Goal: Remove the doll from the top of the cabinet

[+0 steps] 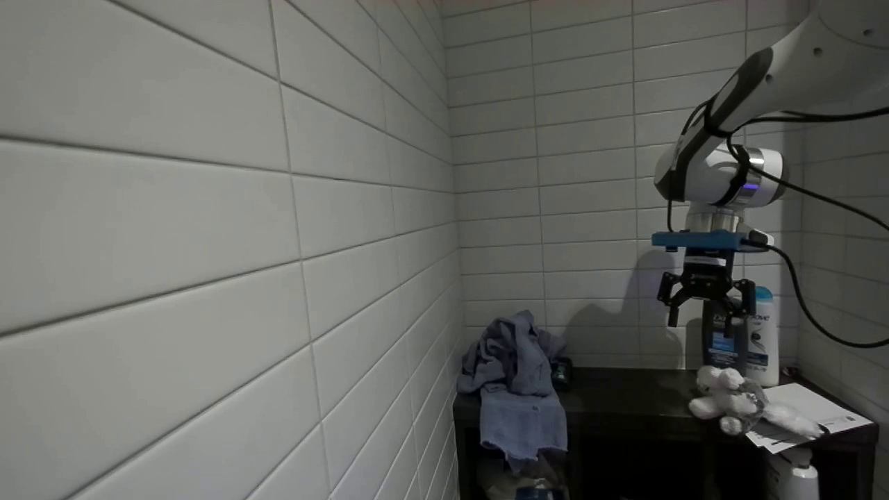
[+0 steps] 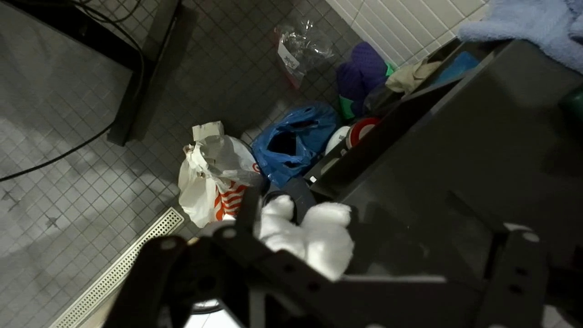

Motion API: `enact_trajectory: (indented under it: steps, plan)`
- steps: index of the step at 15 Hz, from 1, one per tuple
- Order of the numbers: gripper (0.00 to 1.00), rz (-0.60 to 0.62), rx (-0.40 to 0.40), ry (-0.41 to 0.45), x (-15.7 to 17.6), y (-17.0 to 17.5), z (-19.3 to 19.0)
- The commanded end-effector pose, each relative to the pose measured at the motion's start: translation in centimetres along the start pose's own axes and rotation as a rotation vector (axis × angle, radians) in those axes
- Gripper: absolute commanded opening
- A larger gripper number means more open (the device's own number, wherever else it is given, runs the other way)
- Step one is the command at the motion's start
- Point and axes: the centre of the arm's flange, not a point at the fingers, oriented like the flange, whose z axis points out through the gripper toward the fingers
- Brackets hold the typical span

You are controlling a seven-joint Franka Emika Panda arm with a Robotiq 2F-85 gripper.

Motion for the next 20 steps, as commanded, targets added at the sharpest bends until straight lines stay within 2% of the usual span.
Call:
enact_trajectory:
  steps: [1,4,5,6,10,11,13,20]
  plan:
    - [1.0,-0.002,-0.011,-0.06,2.2,-2.2,0.3]
    - [1.0,0.016,0.003,-0.119,3.7,-2.8,0.1]
    - [1.0,-0.016,-0.003,-0.162,4.1,-2.6,-0.2]
    - [1.0,-0.099,-0.038,-0.198,4.2,-2.4,-0.4]
    - [1.0,-0.282,-0.171,-0.253,4.3,-0.2,-1.4]
    - [1.0,-0.208,-0.117,-0.233,3.3,0.2,-0.4]
    - [1.0,-0.247,-0.146,-0.25,3.4,0.6,-0.9]
    - [1.0,-0.262,-0.156,-0.255,3.4,0.4,-0.6]
